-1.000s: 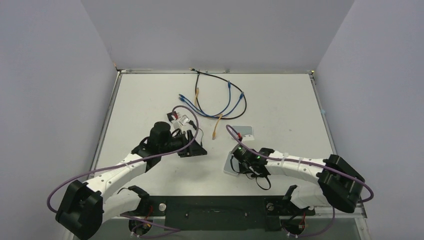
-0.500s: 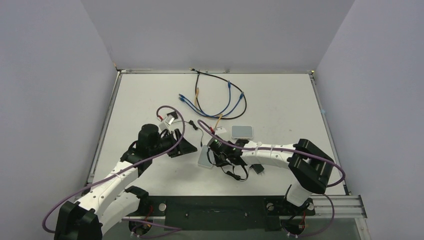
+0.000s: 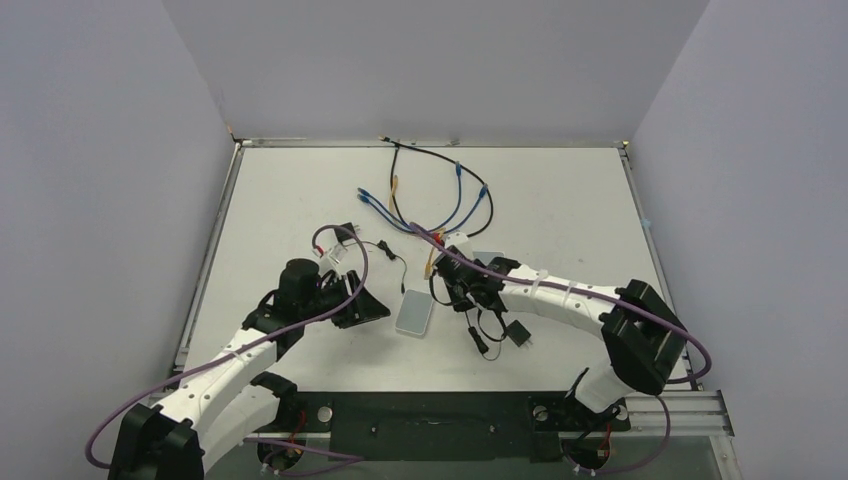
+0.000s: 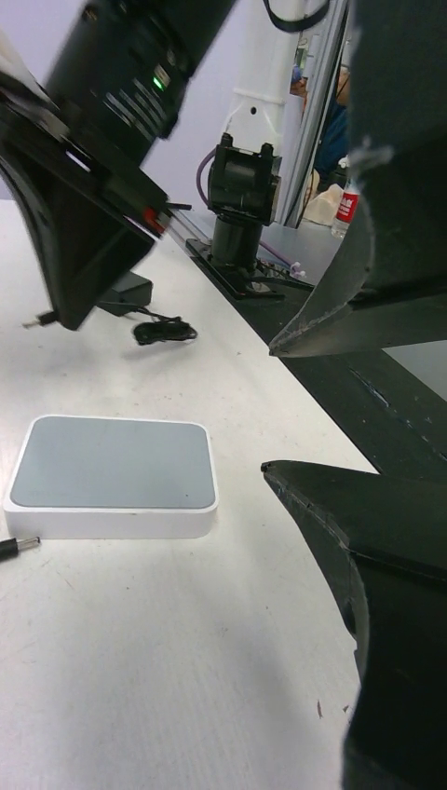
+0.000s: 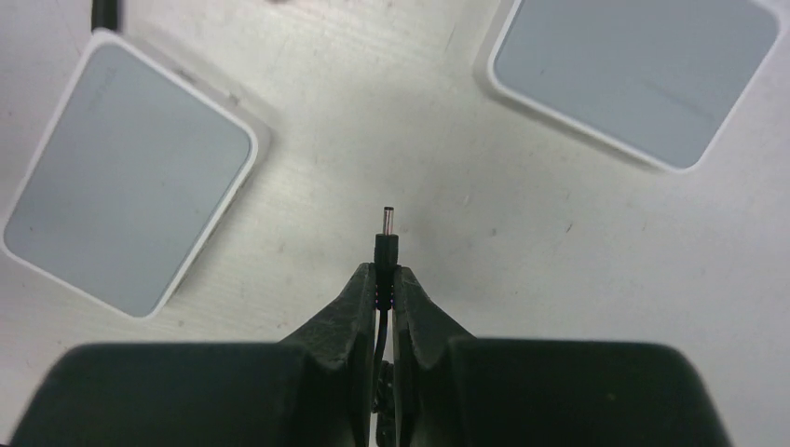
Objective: Insert the plug into the switch port
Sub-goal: Move the switch port to the center of the board.
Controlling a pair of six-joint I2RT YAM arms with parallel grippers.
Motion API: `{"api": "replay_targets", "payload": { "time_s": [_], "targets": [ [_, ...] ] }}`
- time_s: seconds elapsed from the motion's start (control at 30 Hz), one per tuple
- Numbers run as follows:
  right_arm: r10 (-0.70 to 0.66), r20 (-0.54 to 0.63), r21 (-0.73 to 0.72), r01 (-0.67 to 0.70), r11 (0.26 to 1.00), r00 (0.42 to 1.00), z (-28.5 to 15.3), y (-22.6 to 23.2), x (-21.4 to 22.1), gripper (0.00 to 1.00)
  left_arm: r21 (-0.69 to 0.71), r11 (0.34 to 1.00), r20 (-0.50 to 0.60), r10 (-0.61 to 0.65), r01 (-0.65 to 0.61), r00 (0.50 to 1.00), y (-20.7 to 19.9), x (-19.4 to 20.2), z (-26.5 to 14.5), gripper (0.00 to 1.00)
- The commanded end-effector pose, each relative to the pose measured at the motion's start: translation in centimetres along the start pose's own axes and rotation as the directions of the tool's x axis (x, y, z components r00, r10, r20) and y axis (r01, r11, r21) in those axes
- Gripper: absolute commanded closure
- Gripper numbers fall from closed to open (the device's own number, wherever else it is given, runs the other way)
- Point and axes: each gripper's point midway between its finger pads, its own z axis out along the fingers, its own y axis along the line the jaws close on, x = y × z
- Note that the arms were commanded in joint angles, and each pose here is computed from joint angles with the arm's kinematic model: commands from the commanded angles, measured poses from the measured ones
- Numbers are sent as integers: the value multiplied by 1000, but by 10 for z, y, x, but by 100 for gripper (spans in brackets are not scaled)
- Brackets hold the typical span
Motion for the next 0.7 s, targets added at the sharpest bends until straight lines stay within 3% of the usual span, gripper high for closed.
{"api": "replay_targets", "payload": {
  "time_s": [0.0,0.4,0.67],
  "targets": [
    [-36,54,-51,38,998,998,3,3,-39,100,17,1000,-24,-13,14,1000,1,6,2,58],
    [-56,19,-208,59,976,998,35,44,-65,100,33,999,-185,6,0,983,-1,52,30,62],
    [-76,-1,-241,73,968,997,50,57,-68,100,-13,1000,-257,-7,4,966,17,65,47,77]
  ]
}}
